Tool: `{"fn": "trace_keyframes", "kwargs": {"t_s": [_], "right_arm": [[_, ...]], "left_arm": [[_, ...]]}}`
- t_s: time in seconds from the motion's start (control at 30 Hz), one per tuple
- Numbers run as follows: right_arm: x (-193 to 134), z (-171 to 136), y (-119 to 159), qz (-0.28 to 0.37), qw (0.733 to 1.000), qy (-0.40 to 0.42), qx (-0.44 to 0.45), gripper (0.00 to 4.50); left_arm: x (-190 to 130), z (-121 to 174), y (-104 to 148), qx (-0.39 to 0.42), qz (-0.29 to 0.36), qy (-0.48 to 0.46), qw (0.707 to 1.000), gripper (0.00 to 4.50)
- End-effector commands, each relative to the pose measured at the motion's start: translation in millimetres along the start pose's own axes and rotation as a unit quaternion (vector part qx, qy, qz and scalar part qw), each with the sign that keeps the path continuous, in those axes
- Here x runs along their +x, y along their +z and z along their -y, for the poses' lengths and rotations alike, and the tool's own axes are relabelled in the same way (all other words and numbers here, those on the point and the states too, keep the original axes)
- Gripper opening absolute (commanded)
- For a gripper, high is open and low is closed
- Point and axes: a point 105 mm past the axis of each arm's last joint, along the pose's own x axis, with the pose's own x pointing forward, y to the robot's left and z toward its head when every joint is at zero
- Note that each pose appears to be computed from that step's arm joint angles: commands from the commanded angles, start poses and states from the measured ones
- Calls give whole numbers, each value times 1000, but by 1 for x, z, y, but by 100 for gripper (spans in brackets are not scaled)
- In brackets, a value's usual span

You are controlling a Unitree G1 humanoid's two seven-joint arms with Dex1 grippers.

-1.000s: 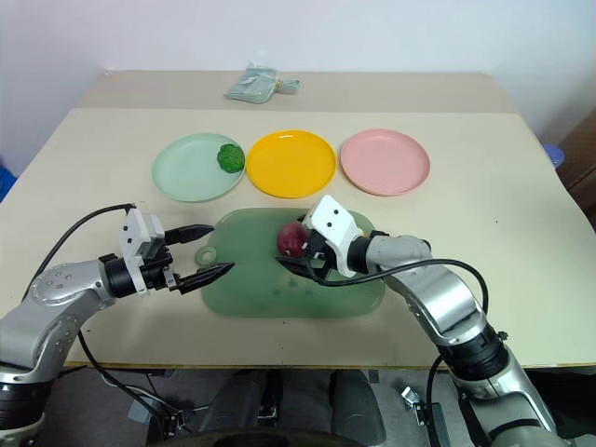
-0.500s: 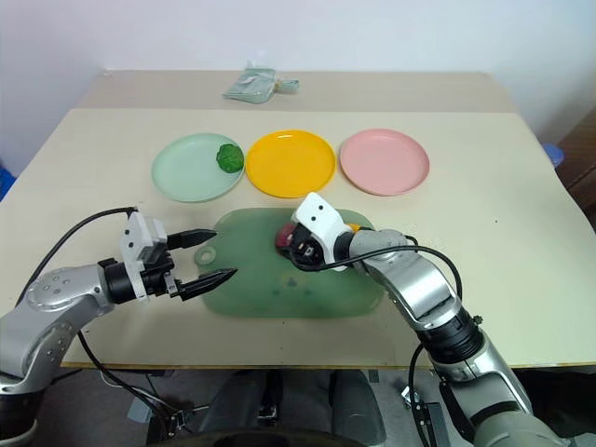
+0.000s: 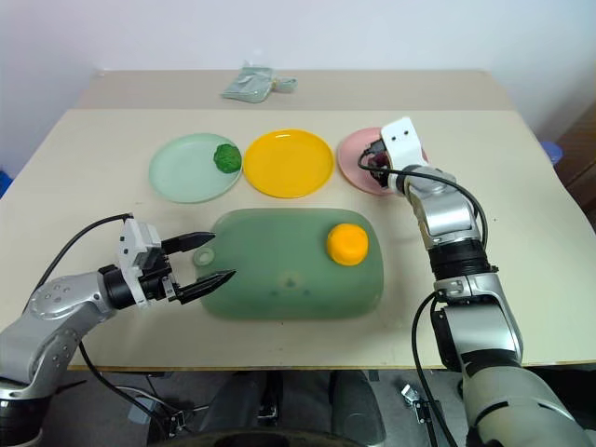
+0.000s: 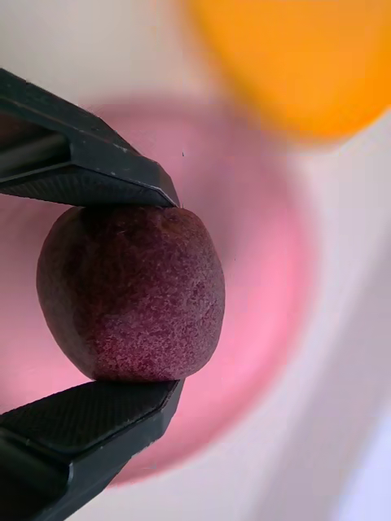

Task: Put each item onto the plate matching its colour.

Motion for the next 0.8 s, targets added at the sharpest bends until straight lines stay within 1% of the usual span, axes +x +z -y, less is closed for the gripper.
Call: {"fn": "trace_keyframes", "kwargs": {"t_s": [0.03, 0.07, 0.1, 0.13, 0.23, 0.3, 0.4, 0.43, 0.5, 0.53, 0.6, 0.7, 0.8], "right_arm": [[1, 5, 30, 61, 998, 11, 13, 342], [-1, 5, 32, 71, 997, 16, 12, 382], [-3, 5, 35, 84, 996, 15, 8, 433], [-5, 7, 38, 94, 995, 12, 1, 447], [-19, 13, 45, 128, 991, 12, -19, 447], [-36, 10, 43, 147, 987, 59, -19, 447], [-67, -4, 40, 175, 972, 155, -24, 447], [-83, -15, 34, 175, 962, 208, -34, 447], [-119, -42, 12, 141, 934, 326, -50, 447], [-130, -54, 2, 121, 923, 360, -60, 447], [-139, -62, -7, 104, 916, 380, -67, 447], [-131, -67, -17, 86, 925, 363, -67, 447], [-128, -73, -24, 74, 925, 368, -59, 447]], "left_arm": [[3, 10, 7, 17, 16, -14, 1000, 450], [3, 12, 6, 16, 17, -15, 1000, 450], [4, 13, 6, 16, 18, -16, 1000, 450], [4, 14, 5, 15, 18, -17, 1000, 450], [5, 18, 3, 13, 16, -24, 999, 450], [7, 22, 1, 13, 12, -36, 999, 450], [8, 27, -2, 13, 7, -50, 999, 450], [9, 27, -3, 13, 7, -53, 998, 450], [10, 27, -4, 14, 5, -60, 998, 450], [11, 27, -4, 14, 5, -64, 998, 450], [12, 26, -4, 15, 4, -69, 998, 450], [16, 26, -4, 19, 4, -76, 997, 450], [18, 25, -3, 21, 5, -77, 997, 450]]}}
